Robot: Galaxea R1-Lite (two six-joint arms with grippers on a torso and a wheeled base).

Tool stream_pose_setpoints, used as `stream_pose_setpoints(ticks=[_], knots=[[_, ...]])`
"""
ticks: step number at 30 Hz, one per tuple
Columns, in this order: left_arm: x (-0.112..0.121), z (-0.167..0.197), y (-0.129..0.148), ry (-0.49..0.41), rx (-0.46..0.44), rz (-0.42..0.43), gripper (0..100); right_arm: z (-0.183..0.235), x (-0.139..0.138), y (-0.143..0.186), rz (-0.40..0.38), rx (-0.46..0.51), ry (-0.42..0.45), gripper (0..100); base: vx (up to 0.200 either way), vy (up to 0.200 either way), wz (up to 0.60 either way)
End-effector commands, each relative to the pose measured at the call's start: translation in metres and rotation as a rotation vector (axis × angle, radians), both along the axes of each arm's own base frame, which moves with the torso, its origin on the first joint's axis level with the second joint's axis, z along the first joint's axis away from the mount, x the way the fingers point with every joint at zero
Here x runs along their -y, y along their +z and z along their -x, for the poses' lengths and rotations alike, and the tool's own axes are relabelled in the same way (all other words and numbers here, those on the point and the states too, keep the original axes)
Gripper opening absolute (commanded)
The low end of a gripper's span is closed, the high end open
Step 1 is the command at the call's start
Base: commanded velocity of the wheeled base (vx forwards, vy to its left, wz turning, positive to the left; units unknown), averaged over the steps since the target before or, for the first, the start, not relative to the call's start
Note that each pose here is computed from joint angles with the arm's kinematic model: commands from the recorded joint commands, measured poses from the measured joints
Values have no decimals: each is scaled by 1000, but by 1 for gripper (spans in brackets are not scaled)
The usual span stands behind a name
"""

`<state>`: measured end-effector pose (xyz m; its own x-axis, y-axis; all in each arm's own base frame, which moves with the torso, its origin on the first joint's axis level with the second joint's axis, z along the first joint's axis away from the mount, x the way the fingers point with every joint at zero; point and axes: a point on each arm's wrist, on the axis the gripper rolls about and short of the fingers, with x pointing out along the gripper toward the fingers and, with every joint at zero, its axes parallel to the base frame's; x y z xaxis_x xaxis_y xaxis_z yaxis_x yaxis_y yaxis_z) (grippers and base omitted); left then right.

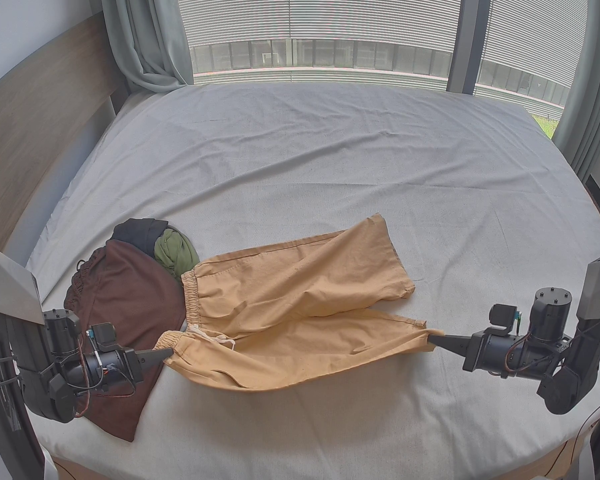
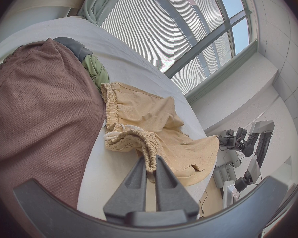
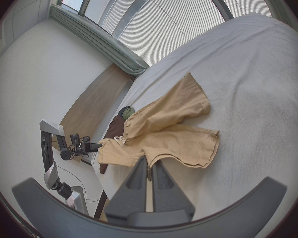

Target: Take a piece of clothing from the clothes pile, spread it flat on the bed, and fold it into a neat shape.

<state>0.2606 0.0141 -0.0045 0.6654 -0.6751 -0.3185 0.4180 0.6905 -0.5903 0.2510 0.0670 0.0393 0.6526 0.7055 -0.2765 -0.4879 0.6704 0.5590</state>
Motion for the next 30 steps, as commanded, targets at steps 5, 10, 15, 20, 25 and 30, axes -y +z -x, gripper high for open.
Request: stream_pose_setpoints(ticks=[5, 10, 15, 20, 25, 30], knots=[[2, -5, 7, -2, 28, 11, 0, -20, -3, 15, -49, 75, -15, 0, 0, 0, 0], [2, -9, 10, 23, 24, 24, 0, -32, -7, 24, -86, 106, -19, 0, 0, 0, 0], [5, -12, 10, 36, -1, 54, 0, -45, -7, 29, -88, 106, -29, 0, 0, 0, 0], [5, -16, 17, 49, 3, 80, 0, -58, -9, 37, -93, 126, -33, 0, 0, 0, 0], [5, -23, 26, 108, 4, 118, 0, -70, -8, 43, -94, 134, -42, 0, 0, 0, 0], [8, -27, 30, 154, -5, 141, 0, -81, -8, 51, -96, 145, -49, 0, 0, 0, 0]])
